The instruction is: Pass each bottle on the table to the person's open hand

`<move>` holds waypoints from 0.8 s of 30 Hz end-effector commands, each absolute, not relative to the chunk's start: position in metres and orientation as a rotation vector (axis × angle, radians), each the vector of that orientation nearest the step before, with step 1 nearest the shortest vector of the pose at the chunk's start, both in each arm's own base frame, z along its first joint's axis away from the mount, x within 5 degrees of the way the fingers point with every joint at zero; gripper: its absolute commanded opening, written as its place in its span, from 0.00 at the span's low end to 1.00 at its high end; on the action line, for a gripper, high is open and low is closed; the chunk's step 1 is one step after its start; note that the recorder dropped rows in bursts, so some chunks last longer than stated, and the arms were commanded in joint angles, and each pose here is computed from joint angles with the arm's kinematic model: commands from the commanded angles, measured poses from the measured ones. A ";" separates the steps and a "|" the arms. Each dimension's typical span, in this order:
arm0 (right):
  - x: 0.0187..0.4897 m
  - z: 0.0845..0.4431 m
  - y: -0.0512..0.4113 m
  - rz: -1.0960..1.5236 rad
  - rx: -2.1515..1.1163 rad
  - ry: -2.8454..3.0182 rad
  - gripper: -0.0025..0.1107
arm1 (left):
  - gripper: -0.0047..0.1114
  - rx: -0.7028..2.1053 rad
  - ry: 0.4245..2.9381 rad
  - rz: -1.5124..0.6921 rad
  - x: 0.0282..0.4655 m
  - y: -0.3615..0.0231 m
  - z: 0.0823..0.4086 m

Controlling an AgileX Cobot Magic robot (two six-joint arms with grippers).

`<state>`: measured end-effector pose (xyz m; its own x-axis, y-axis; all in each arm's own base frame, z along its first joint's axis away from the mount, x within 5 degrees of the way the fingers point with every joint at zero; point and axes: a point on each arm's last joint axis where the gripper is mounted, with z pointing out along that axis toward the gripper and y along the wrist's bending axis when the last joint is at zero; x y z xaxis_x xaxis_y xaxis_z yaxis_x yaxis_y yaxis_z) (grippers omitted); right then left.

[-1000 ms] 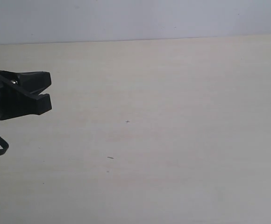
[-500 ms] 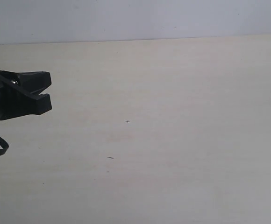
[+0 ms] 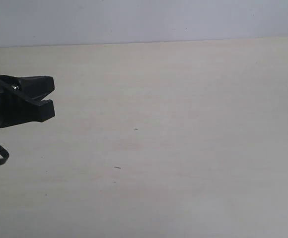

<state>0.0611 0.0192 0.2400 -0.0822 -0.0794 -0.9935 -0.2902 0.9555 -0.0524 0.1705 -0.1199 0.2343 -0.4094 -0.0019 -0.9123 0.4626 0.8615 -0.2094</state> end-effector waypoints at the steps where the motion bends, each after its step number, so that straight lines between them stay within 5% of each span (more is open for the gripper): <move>1: 0.062 0.228 0.018 0.144 -0.304 1.663 0.02 | 0.04 0.338 1.931 -0.528 0.170 -0.119 0.234; 24: 0.062 0.226 0.019 0.159 -0.297 1.681 0.02 | 0.04 0.342 1.926 -0.526 0.170 -0.119 0.235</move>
